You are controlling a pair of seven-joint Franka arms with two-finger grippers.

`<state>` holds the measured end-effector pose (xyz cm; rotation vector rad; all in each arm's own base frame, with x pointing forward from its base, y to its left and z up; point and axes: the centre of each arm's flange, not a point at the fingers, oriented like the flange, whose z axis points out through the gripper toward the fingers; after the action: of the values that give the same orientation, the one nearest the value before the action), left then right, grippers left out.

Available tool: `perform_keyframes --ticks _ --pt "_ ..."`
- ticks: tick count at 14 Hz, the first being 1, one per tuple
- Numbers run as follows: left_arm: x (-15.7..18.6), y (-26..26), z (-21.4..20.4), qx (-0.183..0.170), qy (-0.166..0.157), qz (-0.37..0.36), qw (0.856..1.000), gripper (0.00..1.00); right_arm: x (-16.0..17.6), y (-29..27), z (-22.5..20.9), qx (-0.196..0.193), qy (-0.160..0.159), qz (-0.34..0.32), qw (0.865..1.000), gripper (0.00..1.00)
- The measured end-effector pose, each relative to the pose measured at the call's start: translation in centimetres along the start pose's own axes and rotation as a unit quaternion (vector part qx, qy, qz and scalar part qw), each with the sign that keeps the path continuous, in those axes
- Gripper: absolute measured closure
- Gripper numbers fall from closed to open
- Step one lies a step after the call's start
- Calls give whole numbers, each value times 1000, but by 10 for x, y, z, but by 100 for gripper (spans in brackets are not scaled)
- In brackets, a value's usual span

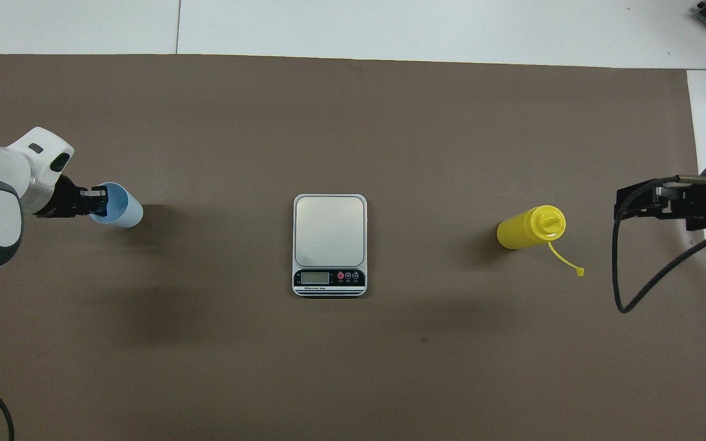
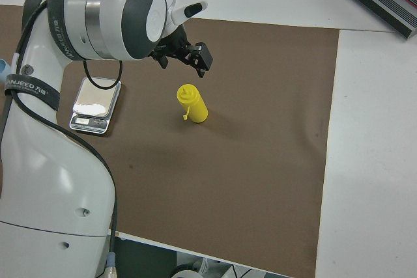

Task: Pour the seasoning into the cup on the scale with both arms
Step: 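Lift the blue cup with the left gripper and set it on the scale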

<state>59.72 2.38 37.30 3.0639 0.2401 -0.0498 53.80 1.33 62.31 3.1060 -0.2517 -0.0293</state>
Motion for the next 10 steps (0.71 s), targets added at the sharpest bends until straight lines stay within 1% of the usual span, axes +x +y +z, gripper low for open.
perform_keyframes --ticks 5,8,10 --pt "15 22 -76 -3 -3 20 1000 97 0 0 2 0 -2 0 1000 0" --pt "9 71 -107 -2 -6 57 998 97 0 1 2 0 -2 1 1000 0" --pt "0 112 -113 -1 -5 57 998 97 0 2 2 0 -2 1 1000 0"
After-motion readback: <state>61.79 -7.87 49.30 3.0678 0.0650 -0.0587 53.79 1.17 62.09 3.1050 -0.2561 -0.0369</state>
